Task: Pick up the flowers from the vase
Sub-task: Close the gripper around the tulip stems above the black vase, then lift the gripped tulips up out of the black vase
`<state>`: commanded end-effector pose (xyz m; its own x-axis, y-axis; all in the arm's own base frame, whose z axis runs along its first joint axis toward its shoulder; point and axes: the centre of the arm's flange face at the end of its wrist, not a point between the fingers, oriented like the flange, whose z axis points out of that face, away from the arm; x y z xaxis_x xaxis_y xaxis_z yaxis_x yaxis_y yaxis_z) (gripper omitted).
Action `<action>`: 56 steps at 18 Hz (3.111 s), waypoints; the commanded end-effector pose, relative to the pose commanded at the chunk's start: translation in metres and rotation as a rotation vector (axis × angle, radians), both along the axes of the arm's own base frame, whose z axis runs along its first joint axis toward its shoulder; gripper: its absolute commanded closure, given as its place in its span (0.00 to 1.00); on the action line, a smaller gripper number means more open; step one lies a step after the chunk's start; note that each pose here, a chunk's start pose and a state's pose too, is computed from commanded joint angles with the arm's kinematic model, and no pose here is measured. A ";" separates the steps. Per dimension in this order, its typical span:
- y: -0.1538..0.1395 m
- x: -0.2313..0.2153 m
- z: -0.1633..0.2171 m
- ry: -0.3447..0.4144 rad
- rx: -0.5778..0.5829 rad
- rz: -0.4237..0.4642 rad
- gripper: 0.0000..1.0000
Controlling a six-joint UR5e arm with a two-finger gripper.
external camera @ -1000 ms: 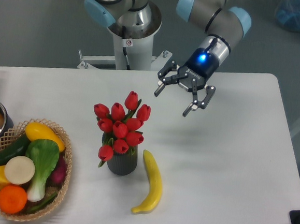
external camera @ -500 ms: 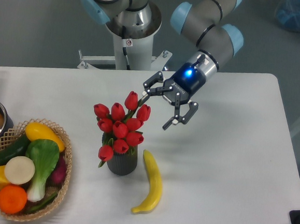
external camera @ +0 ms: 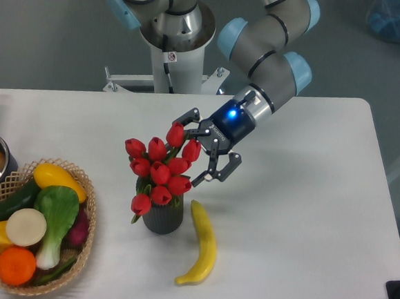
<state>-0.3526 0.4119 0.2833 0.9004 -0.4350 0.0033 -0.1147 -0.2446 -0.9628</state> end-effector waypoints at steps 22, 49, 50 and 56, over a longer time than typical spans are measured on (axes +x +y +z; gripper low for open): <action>0.029 -0.008 0.010 -0.042 -0.022 -0.020 0.32; 0.022 -0.015 0.027 -0.087 0.018 0.013 0.63; 0.022 -0.015 0.027 -0.087 0.018 0.013 0.63; 0.023 -0.017 0.053 -0.086 0.060 0.019 0.63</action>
